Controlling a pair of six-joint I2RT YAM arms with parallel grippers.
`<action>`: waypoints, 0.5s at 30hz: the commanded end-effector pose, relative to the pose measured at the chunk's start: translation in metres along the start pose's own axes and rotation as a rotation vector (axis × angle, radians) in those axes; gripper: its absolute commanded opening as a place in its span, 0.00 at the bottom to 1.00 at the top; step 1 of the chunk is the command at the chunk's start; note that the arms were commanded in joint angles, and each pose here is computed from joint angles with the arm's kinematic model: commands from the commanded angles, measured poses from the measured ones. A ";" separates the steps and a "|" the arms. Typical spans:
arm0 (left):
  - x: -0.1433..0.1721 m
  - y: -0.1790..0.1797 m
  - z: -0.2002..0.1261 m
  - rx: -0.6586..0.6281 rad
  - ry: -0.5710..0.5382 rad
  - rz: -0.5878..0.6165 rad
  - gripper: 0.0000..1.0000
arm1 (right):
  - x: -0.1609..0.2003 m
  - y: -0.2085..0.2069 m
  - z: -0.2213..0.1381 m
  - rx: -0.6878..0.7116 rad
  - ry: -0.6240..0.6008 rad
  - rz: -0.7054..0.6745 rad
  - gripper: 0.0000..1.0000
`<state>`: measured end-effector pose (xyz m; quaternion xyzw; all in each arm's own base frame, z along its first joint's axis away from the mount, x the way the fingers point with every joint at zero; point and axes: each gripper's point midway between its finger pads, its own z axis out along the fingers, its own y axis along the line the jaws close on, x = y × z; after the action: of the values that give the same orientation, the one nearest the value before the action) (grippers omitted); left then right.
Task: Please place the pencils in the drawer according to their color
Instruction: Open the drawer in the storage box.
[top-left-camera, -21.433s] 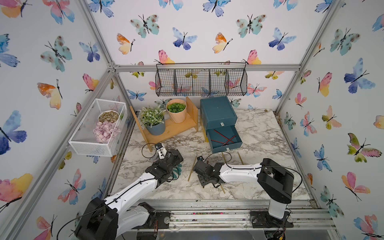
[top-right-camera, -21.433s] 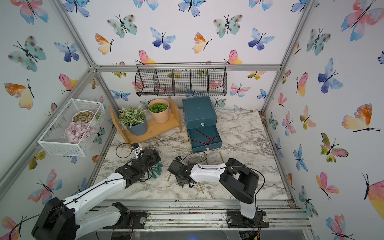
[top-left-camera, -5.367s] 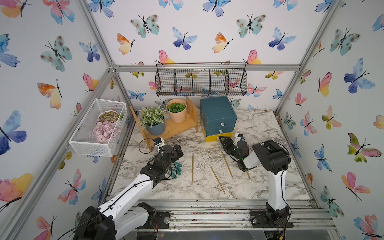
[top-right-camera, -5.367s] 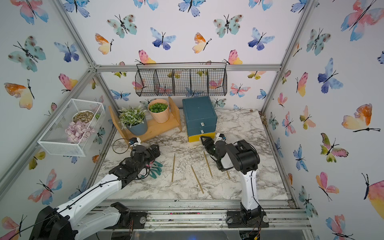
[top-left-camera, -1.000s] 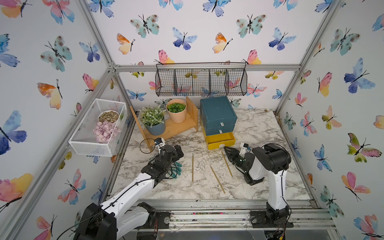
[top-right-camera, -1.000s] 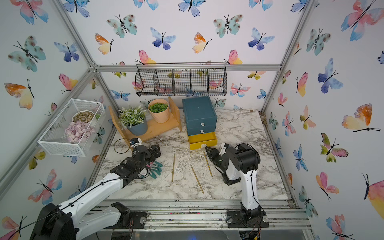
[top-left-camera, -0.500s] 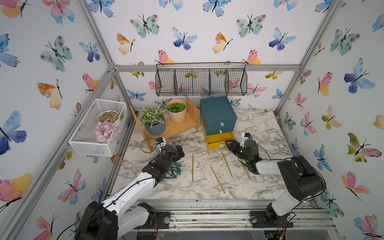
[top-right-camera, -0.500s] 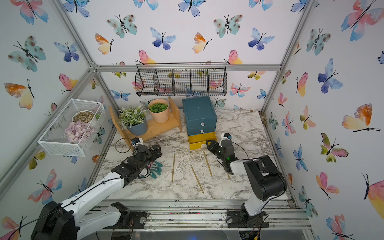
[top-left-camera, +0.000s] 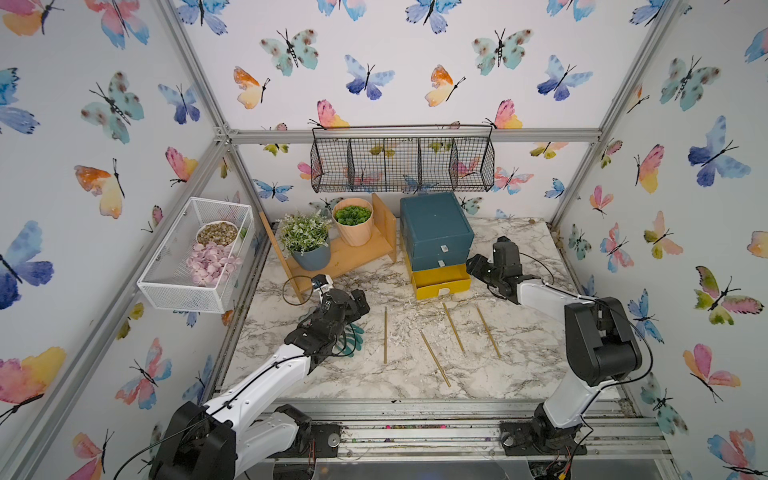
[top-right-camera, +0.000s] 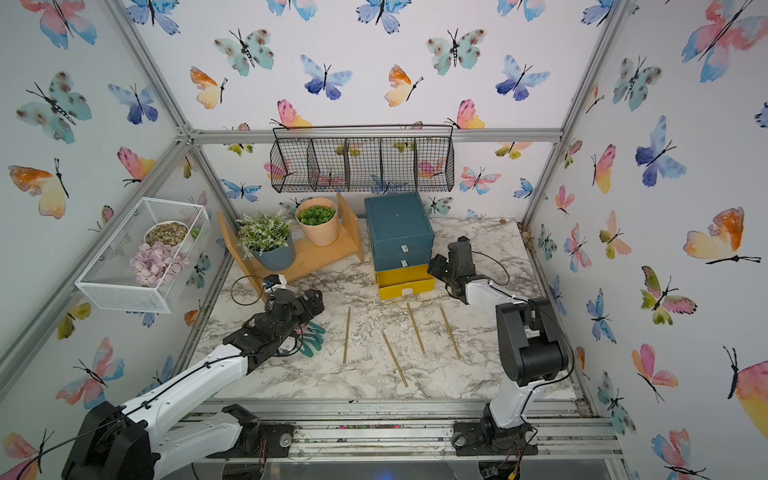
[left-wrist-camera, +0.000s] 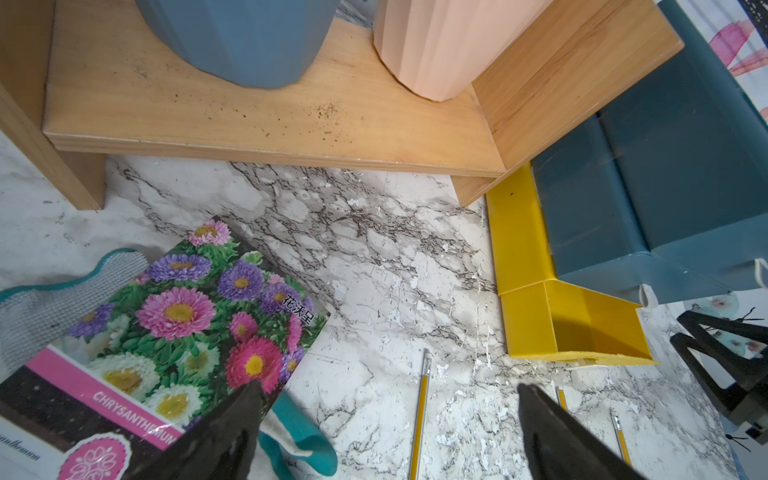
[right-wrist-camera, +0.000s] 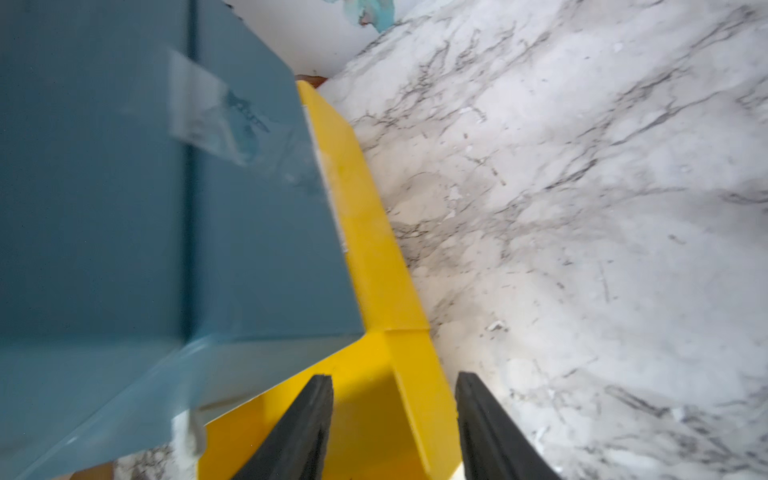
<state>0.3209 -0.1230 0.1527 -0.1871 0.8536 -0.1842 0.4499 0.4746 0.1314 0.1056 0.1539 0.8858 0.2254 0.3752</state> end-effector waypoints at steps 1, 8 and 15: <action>-0.002 -0.006 -0.001 0.024 0.005 0.005 0.98 | 0.011 -0.011 0.010 0.010 0.120 -0.038 0.53; -0.001 -0.006 0.000 0.024 0.009 0.002 0.98 | 0.018 -0.011 0.025 -0.037 0.208 -0.085 0.50; 0.002 -0.008 0.003 0.029 0.021 0.004 0.98 | 0.022 -0.007 0.027 -0.070 0.227 -0.108 0.49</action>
<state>0.3212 -0.1247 0.1505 -0.1853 0.8556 -0.1860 0.4462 0.4814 0.1350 0.0732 0.0891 0.9186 0.2372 0.3032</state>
